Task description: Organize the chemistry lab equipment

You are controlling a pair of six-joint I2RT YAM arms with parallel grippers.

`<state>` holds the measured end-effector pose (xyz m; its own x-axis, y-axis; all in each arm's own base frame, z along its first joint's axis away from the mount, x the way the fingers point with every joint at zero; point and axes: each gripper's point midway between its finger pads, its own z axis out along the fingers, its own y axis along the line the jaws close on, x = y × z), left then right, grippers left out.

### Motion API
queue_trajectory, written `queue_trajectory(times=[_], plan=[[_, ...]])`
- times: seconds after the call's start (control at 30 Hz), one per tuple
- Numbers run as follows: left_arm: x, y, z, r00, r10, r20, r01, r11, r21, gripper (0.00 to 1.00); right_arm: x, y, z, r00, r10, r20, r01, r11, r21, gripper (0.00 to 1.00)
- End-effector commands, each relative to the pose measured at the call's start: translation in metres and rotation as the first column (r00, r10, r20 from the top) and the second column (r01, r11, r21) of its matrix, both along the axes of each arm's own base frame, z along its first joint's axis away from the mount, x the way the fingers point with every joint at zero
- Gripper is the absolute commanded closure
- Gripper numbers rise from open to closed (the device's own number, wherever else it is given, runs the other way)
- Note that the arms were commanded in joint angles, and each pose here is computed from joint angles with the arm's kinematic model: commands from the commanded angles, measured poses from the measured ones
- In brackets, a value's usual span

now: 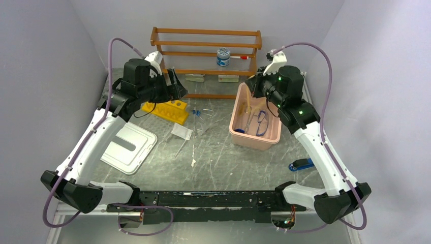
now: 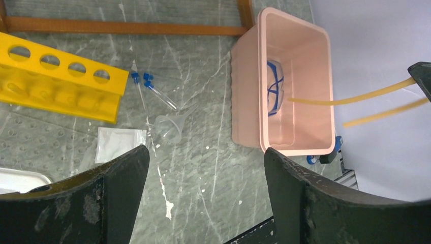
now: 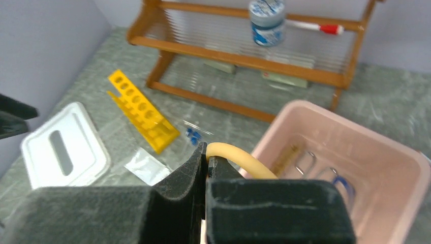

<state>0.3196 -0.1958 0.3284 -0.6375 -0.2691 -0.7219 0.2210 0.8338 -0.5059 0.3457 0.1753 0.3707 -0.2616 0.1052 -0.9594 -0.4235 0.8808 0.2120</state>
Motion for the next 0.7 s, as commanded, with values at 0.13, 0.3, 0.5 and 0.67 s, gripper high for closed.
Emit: queue_trajectory(times=[0.13, 0.3, 0.5, 0.67], plan=[[0.003, -0.004, -0.014, 0.999, -0.035, -0.011, 0.035, 0.999, 0.002, 0.14, 0.001, -0.033, -0.073, 0.981, -0.115, -0.153, 0.102, 0.991, -0.091, 1.0], [0.003, -0.005, -0.025, 0.998, -0.038, -0.04, 0.039, 0.999, 0.01, 0.15, -0.001, -0.039, -0.114, 0.961, -0.137, -0.241, 0.121, 0.99, -0.078, 1.0], [0.003, -0.005, -0.036, 0.997, -0.039, -0.065, 0.04, 0.999, 0.02, 0.15, -0.016, -0.02, -0.175, 0.908, -0.033, -0.417, 0.029, 0.999, -0.016, 1.0], [0.0, -0.004, -0.044, 0.996, -0.035, -0.085, 0.038, 0.999, 0.025, 0.16, -0.01, -0.012, -0.196, 0.87, -0.033, -0.492, 0.069, 0.996, 0.054, 1.0]])
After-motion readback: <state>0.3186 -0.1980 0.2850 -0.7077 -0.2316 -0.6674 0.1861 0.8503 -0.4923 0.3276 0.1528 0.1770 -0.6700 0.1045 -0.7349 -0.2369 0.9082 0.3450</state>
